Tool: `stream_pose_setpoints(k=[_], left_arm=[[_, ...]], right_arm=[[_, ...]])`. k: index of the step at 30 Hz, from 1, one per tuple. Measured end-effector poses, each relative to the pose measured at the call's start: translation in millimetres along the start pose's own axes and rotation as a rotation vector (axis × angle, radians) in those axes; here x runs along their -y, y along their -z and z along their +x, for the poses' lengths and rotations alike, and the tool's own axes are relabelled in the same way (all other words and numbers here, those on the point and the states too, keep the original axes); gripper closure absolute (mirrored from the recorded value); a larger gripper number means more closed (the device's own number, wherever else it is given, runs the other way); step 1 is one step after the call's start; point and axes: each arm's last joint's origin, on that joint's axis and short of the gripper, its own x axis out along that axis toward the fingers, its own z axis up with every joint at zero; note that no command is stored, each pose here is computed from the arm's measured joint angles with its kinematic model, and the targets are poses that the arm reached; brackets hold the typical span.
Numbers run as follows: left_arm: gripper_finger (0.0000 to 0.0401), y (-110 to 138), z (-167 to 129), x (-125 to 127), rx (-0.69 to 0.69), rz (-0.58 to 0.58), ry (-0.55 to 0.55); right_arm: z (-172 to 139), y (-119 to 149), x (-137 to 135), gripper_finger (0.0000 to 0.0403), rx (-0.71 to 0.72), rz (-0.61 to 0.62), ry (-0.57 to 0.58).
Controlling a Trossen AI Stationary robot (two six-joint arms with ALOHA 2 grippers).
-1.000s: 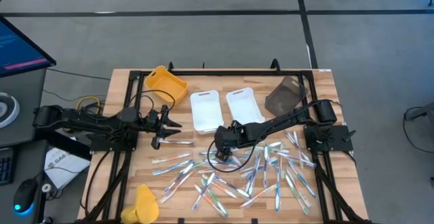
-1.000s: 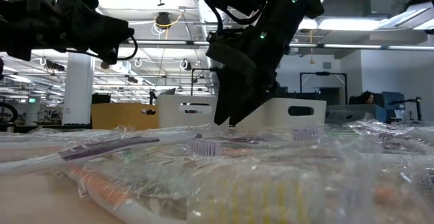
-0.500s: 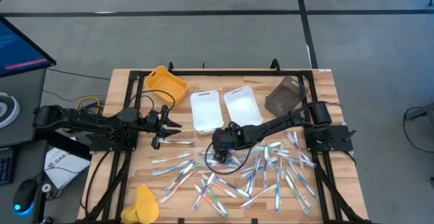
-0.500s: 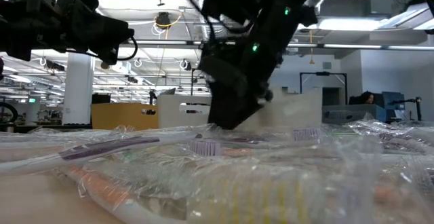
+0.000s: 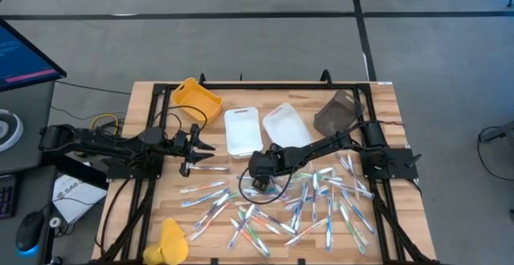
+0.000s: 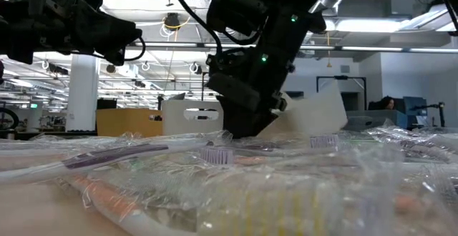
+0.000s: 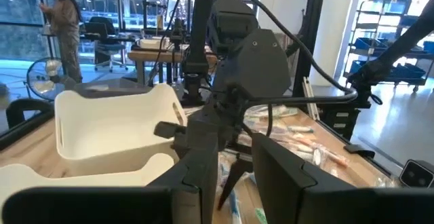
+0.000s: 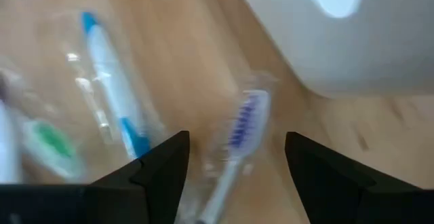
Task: Pick & Place Toothbrushes
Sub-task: Put the purple toothbrush into the right white bin
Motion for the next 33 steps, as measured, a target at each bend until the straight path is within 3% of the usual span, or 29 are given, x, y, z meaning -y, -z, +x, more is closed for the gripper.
stream_pose_setpoints(k=[12, 18, 27, 33], left_arm=[[0.0315, 0, 0, 0, -0.002, -0.008, 0.0], [0.0315, 0, 0, 0, -0.002, -0.011, 0.0], [0.0315, 1, 0, 0, -0.008, -0.012, 0.0], [0.0315, 1, 0, 0, -0.01, -0.011, 0.0]], right_arm=[[1, -1, 2, 0.0173, -0.001, 0.005, 0.005], [1, 0, 3, 0.0237, -0.01, 0.002, 0.01], [3, -4, 9, 0.0381, -0.014, -0.008, 0.012], [4, -5, 12, 0.0381, -0.013, -0.001, 0.016]])
